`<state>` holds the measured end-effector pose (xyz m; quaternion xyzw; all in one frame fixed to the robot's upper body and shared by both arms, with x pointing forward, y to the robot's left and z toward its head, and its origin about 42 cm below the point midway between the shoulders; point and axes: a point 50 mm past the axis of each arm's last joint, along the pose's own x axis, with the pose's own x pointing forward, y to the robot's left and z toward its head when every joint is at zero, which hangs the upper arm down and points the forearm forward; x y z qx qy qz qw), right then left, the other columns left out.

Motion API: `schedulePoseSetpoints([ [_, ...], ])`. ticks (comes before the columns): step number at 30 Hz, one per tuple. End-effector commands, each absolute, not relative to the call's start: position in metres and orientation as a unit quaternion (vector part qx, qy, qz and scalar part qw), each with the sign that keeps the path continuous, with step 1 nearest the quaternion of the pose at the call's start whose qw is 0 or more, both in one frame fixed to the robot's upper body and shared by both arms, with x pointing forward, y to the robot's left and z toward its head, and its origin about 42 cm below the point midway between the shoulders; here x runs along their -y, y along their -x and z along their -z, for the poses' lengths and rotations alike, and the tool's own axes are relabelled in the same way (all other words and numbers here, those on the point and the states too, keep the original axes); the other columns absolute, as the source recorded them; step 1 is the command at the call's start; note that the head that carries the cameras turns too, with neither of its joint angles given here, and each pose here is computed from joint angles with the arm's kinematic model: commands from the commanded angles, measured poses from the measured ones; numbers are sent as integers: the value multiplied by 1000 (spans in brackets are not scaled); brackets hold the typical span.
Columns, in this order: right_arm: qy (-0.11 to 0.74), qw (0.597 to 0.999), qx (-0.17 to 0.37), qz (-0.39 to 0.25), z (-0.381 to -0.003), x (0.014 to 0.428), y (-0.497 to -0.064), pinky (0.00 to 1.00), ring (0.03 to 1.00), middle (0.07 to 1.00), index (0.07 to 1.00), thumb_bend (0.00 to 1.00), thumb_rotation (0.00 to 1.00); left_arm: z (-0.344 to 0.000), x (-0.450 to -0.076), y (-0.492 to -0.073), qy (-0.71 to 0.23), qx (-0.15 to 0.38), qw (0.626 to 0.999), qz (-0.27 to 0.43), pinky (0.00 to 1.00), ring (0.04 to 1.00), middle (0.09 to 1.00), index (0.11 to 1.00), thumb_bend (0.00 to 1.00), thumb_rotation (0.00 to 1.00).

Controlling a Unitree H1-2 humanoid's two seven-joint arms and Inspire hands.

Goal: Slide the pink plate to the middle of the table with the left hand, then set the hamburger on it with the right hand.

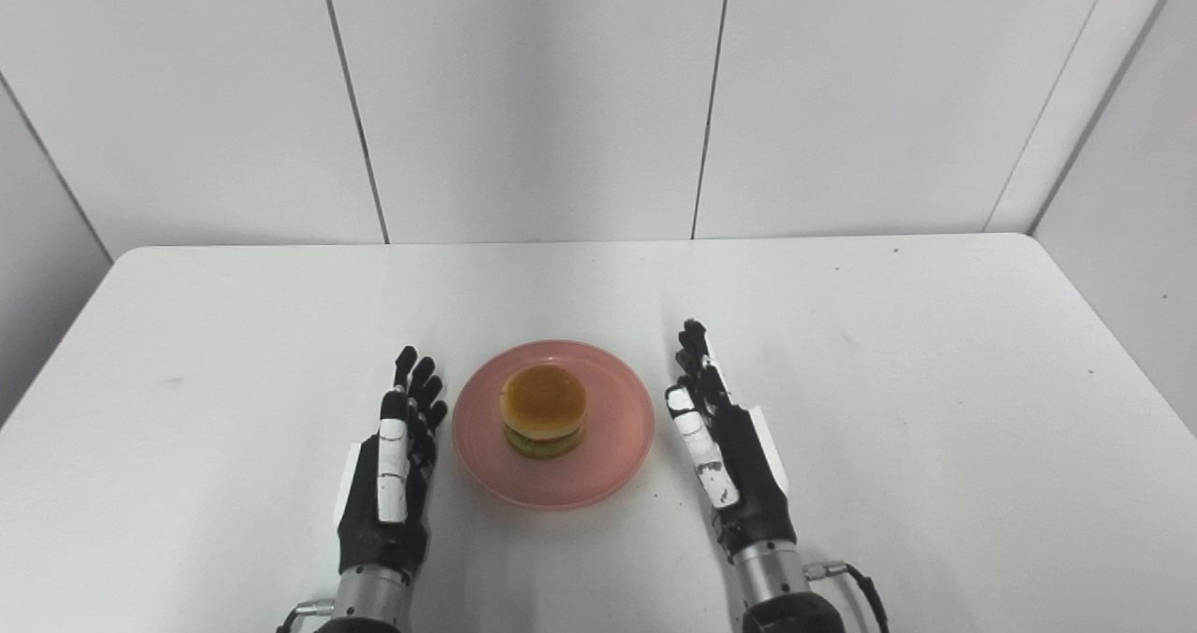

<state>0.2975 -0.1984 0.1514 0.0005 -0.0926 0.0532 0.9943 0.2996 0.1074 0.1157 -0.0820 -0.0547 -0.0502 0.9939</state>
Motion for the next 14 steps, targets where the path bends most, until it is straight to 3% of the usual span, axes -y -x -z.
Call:
schedulePoseSetpoints([
  [1, -13, 993, 108, -55, -165, 198, -300, 1000, 1000, 1000, 1000, 585, 949, -94, -114, -287, 67, 31, 996, 46, 1000, 1000, 1000, 1000, 773, 1000],
  [14, -65, 992, 96, -49, -159, 198, -303, 1000, 1000, 1000, 1000, 531, 984, -94, -114, -287, 59, 34, 996, 52, 1000, 1000, 1000, 1000, 764, 1000],
])
